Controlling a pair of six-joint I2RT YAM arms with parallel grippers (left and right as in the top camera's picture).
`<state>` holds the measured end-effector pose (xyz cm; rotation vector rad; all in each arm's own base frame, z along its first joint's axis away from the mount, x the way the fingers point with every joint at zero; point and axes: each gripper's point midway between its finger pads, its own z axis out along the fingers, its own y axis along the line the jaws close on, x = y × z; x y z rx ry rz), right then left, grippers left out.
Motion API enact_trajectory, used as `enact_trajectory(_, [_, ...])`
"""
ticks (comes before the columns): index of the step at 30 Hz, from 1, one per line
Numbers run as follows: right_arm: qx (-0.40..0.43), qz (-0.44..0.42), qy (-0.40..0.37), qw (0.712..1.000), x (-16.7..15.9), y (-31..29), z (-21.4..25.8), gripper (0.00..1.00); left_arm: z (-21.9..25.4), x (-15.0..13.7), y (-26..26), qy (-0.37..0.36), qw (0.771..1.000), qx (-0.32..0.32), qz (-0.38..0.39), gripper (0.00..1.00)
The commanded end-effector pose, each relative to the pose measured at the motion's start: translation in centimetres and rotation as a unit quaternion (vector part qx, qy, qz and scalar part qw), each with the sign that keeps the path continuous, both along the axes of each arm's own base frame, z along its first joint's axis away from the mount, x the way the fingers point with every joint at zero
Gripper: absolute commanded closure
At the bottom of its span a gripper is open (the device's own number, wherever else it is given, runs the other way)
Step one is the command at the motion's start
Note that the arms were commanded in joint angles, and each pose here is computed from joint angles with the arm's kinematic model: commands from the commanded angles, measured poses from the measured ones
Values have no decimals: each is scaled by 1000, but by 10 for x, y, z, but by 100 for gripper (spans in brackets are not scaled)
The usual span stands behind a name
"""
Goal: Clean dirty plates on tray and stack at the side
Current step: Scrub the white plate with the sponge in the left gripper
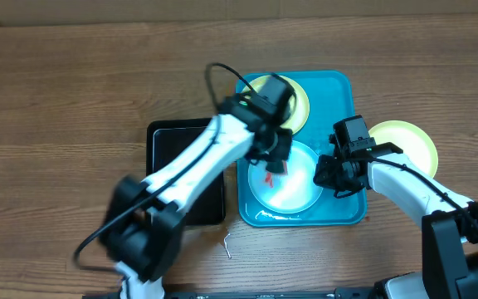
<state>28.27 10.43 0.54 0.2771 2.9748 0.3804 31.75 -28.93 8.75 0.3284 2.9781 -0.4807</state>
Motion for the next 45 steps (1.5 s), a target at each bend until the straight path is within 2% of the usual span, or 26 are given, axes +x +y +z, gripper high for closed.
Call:
enact_trajectory(1, [-25, -14, 4, 1000, -2, -9, -4, 94, -44, -9, -4, 58, 998, 20, 19, 96])
enact_trajectory(6, [-26, -14, 7, 1000, -4, -10, -5, 94, -78, -2, 22, 61, 993, 90, 37, 96])
enact_trajectory(14, [-26, -14, 8, 1000, -4, -10, -5, 94, -84, 14, 51, 79, 985, 106, 109, 96])
enact_trajectory(18, [-26, -14, 9, 1000, -4, -10, -5, 94, -83, 21, 41, 76, 990, 69, 92, 96])
enact_trajectory(21, [-26, -14, 9, 1000, -4, -10, -5, 94, -77, 6, 5, 96, 995, -10, 8, 96])
enact_trajectory(22, [-26, -14, 9, 1000, -5, -10, -5, 94, -77, 0, -2, 101, 995, -19, -9, 96])
enact_trajectory(27, [-27, -14, 11, 999, -5, -10, -5, 94, -81, -31, -4, 134, 990, 14, -35, 96])
enact_trajectory(29, [-27, -14, 11, 999, -5, -10, -5, 94, -82, -36, 1, 145, 989, 26, -33, 96])
enact_trajectory(32, [-26, -14, 11, 1000, -5, -10, -5, 94, -84, -38, 25, 153, 985, 81, -7, 96])
enact_trajectory(34, [-27, -14, 11, 999, -5, -10, -5, 94, -83, -31, 46, 139, 981, 134, 19, 96])
enact_trajectory(40, [-27, -14, 11, 999, -5, -10, -5, 94, -76, 1, 77, 64, 971, 220, 62, 96])
enact_trajectory(41, [-26, -14, 11, 999, -5, -10, -5, 94, -75, 5, 79, 52, 970, 227, 68, 96])
enact_trajectory(45, [-26, -14, 11, 999, -5, -10, -5, 94, -76, 17, 61, 28, 981, 190, 36, 96])
